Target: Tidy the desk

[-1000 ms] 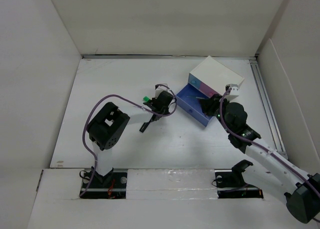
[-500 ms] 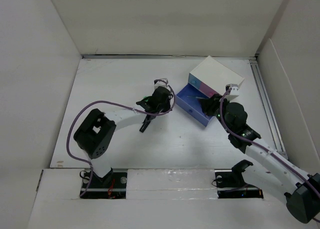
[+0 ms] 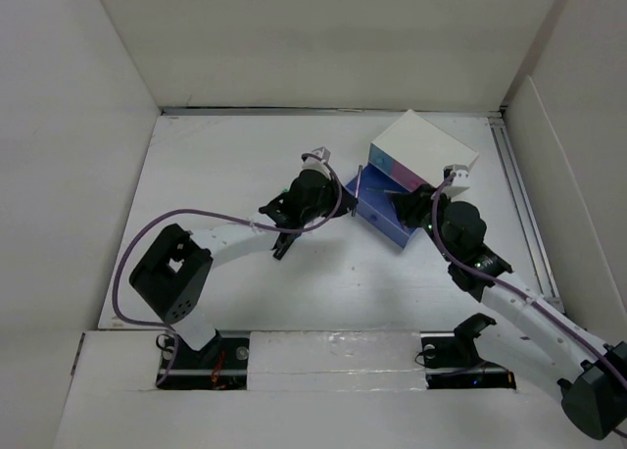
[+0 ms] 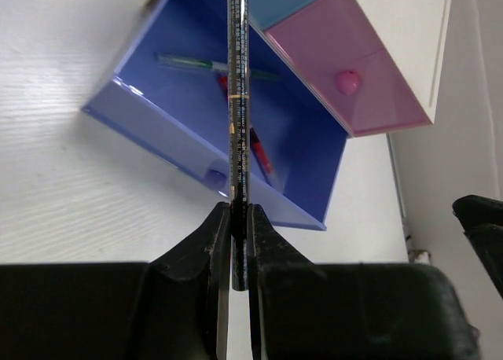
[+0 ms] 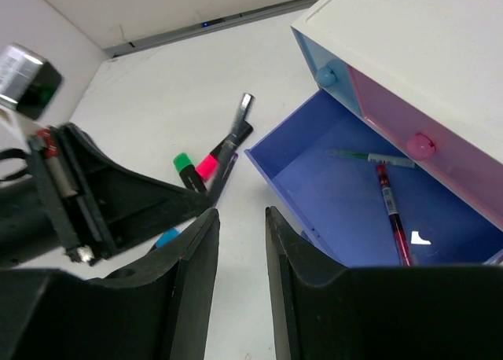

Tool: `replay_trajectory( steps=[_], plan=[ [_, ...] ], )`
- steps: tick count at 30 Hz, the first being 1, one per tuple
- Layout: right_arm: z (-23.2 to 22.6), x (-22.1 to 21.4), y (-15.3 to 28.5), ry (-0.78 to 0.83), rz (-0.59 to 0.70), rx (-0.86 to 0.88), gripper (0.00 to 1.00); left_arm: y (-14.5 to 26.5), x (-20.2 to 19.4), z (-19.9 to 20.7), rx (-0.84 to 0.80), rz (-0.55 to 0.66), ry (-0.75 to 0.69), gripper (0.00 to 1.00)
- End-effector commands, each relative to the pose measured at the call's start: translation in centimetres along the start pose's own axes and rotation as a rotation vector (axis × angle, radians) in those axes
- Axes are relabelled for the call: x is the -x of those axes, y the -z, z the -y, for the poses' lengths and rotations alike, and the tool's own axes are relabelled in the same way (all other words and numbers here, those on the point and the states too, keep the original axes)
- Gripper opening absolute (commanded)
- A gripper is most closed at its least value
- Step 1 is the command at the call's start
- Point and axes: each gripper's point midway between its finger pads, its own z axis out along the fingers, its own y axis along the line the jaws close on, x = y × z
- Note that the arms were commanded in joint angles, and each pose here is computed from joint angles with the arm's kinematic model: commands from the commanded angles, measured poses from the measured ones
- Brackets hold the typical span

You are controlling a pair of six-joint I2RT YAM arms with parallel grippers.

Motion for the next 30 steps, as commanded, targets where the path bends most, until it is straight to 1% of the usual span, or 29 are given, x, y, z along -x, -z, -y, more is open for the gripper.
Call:
replay_trajectory(
  steps=[1,2,7,13,14,15,18,19,20,21,24,26,28,30],
  plan=[
    [-1.6,2.9,0.5,-0.016,0.085,0.043,0.36,-1.0,-0.7,3.8,-0.135,-0.014,0.1,0.0],
    [-1.6,3.0,0.6,-0.017,0.089,0.043,0.36,-1.6,-0.8,4.5,-0.171,-0.018,0.141,0.0],
    [-1.6,3.1,0.7,-0.018,0.091,0.043,0.36,-2.8,-1.4,5.2,-0.223,-0.013,0.257,0.0],
    [-1.7,3.3,0.8,-0.019,0.095,0.048,0.36,-4.6,-2.0,7.4,-0.262,-0.021,0.275,0.01],
    [-1.6,3.2,0.8,-0.018,0.093,0.046,0.36,-5.2,-2.0,7.7,-0.272,-0.026,0.278,0.04],
    [-1.6,3.2,0.8,-0.019,0.095,0.045,0.36,-5.3,-2.4,8.2,-0.281,-0.036,0.278,0.11],
    [-1.6,3.3,0.8,-0.02,0.096,0.044,0.36,-6.0,-2.6,8.9,-0.308,-0.052,0.287,0.2],
    [-1.7,3.4,0.9,-0.021,0.099,0.045,0.36,-6.1,-2.6,9.1,-0.316,-0.055,0.286,0.26],
    [-1.6,3.4,1.0,-0.022,0.104,0.042,0.36,-6.3,-2.7,9.3,-0.323,-0.063,0.284,0.28],
    [-1.6,3.4,1.0,-0.02,0.102,0.045,0.36,-6.2,-2.7,9.3,-0.328,-0.063,0.276,0.34],
    [-1.6,3.4,1.0,-0.02,0.103,0.044,0.36,-5.8,-2.4,9.1,-0.318,-0.047,0.239,0.39],
    [-1.6,3.4,1.0,-0.02,0.104,0.042,0.36,-5.0,-1.8,8.8,-0.295,-0.019,0.209,0.39],
    [-1.5,3.4,1.0,-0.02,0.103,0.04,0.36,-4.4,-1.3,8.2,-0.265,0.008,0.143,0.34],
    [-1.5,3.4,0.9,-0.021,0.102,0.04,0.28,-3.2,-0.4,6.6,-0.179,0.047,0.092,0.28]
  ],
)
